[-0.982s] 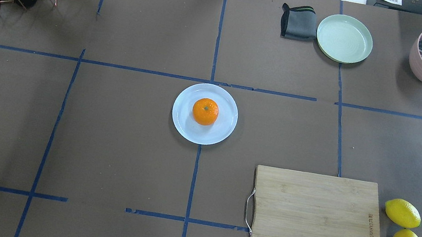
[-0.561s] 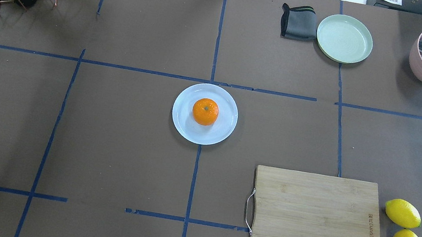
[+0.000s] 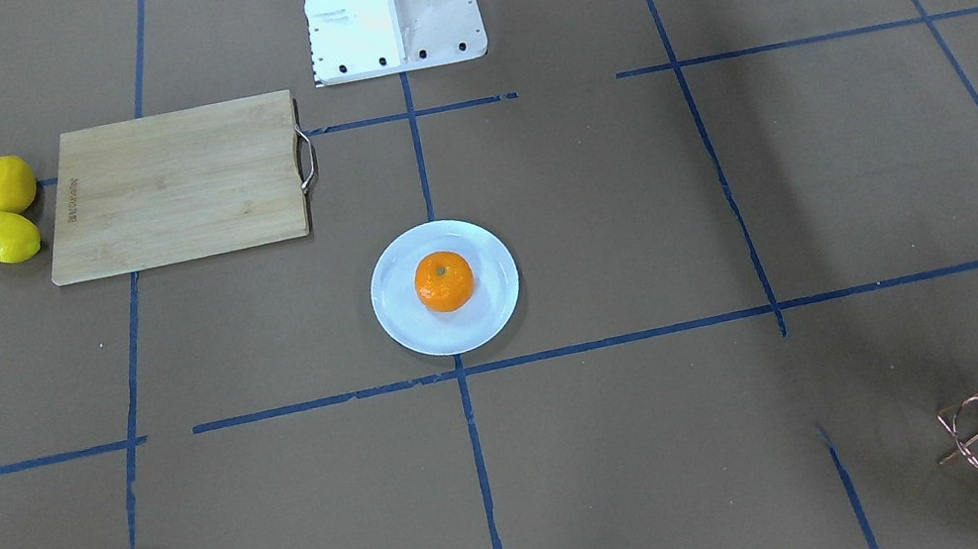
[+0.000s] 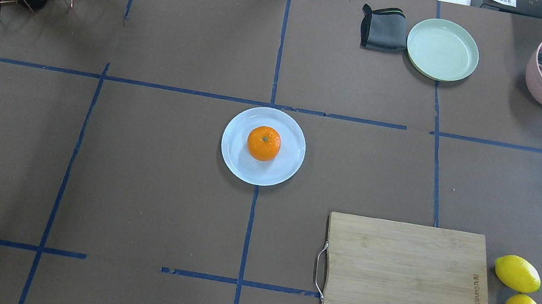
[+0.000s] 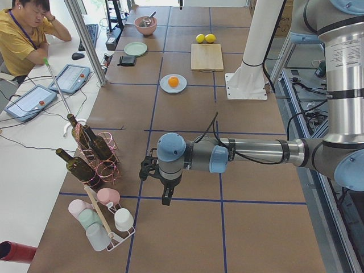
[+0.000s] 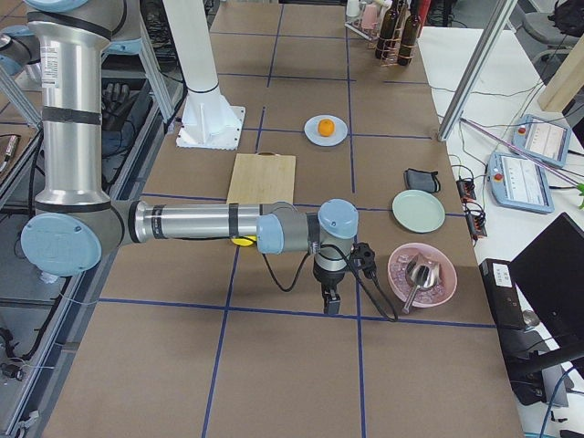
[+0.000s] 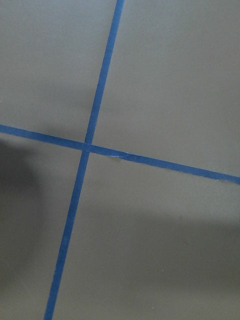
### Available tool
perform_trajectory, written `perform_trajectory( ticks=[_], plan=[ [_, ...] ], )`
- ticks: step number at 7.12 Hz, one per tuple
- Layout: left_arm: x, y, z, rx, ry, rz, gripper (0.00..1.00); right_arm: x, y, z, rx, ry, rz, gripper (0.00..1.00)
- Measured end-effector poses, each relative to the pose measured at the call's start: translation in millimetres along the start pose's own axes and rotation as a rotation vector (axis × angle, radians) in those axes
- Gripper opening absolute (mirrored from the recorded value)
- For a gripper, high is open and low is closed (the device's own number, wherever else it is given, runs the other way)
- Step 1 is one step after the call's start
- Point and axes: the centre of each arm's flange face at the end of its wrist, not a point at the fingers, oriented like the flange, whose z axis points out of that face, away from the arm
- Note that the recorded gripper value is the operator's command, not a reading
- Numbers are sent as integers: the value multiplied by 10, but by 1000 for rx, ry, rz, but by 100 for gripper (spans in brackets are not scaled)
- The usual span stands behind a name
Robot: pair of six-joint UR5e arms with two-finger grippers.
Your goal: Pick orange to plate
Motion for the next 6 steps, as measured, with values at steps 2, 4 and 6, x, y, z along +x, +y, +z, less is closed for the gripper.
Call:
perform_trajectory(
  ticks=[2,4,6],
  plan=[
    [-11,7,6,-2,-4,-3,100,0,5,4,1,-4,0,100],
    [-25,13,20,-5,-4,-6,100,-1,10,4,1,-5,0,100],
    [-34,20,31,-8,-3,-9,100,-2,11,4,1,-6,0,100]
  ],
)
